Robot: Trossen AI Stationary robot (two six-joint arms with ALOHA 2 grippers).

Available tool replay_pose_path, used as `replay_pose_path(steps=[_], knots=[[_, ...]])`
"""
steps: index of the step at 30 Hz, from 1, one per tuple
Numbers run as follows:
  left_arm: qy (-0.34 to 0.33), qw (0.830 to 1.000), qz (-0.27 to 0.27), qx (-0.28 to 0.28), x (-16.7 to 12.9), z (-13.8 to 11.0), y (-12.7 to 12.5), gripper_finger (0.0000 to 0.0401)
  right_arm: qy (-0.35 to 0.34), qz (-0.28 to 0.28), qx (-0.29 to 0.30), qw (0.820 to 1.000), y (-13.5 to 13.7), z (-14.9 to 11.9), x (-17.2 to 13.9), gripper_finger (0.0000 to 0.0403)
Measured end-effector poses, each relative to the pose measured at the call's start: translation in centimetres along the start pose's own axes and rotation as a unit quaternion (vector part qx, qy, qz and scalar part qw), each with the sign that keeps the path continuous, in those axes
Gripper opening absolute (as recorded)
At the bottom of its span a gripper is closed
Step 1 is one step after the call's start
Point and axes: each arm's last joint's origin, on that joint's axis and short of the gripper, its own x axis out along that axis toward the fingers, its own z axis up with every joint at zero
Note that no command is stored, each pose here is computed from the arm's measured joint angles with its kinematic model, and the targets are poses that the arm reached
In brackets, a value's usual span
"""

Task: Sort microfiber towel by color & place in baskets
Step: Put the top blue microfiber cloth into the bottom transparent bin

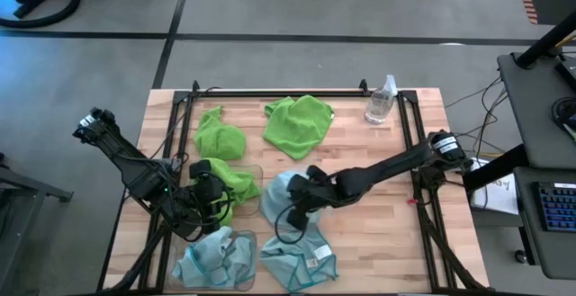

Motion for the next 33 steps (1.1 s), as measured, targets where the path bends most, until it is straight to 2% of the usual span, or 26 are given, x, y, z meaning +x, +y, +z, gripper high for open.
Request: replay_pose_path(steps=[7,12,20,33], knots=[[-0.005,1.0,-0.004,-0.002,0.0,0.1,-0.1,0.0118,-0.076,0.047,-0.034,0.995,1.9,4.3,-3.2,0.0012],[-0.026,0.999,-0.022,0.012,0.0,0.6,-0.5,0.0118,-0.116,0.057,-0.038,0.991,2.5,6.1,-4.8,0.0012],[-0.078,0.994,-0.056,0.048,-0.2,1.7,-1.4,0.0118,-0.142,0.065,-0.037,0.987,3.0,7.4,-6.0,0.0012],[-0.124,0.989,-0.052,0.058,0.5,3.5,-1.0,0.0118,-0.196,0.098,-0.048,0.975,3.7,8.8,-6.9,0.0012]])
